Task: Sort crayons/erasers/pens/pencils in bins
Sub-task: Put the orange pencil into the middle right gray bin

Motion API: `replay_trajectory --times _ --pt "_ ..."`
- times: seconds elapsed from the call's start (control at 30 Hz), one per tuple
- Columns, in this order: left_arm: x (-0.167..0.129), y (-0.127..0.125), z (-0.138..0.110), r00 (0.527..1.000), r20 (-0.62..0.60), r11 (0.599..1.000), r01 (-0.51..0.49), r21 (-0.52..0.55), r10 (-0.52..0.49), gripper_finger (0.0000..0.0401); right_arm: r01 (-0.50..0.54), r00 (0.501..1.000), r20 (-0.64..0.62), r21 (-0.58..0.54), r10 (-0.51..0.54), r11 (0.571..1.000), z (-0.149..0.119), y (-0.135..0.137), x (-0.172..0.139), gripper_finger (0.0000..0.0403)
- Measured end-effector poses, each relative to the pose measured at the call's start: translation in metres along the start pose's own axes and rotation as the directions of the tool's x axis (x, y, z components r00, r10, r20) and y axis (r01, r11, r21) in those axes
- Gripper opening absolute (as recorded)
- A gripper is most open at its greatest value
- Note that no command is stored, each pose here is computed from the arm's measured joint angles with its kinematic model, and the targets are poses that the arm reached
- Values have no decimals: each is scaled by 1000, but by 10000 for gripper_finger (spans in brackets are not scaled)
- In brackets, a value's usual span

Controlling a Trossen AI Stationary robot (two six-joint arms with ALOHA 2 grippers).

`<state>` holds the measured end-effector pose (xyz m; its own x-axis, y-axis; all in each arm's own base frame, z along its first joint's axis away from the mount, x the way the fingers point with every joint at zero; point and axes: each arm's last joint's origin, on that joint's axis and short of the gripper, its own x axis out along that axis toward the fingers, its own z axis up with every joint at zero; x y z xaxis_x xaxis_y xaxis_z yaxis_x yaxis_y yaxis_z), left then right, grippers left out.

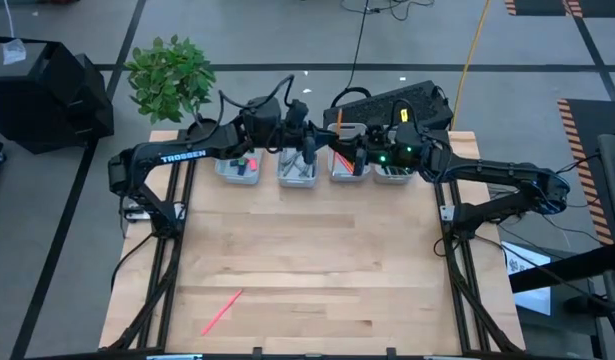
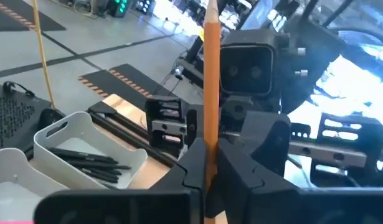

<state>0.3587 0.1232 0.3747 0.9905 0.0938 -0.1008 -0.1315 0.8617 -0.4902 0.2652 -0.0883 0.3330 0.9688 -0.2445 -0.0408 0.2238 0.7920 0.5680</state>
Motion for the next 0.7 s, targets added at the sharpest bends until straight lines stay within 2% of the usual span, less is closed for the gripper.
replay_trajectory --times 0.13,0.23,0.5,0.6,0.7 --pt "-8 -1 4 1000 -5 999 -9 53 9 31 -7 1000 -3 -13 6 1000 0 0 0 19" --pt "-18 -2 12 999 15 993 -29 116 28 48 20 1000 -17 -11 -20 1000 -3 -3 2 17" --pt "-63 -1 34 989 26 956 -148 255 147 162 160 980 -111 -73 -167 984 10 -4 19 17" --pt "-90 -3 43 979 15 935 -197 295 202 195 230 955 -172 -87 -242 969 21 -10 36 17" --pt "-116 -5 43 955 -25 915 -277 294 297 214 324 901 -272 -99 -338 941 26 -24 55 17"
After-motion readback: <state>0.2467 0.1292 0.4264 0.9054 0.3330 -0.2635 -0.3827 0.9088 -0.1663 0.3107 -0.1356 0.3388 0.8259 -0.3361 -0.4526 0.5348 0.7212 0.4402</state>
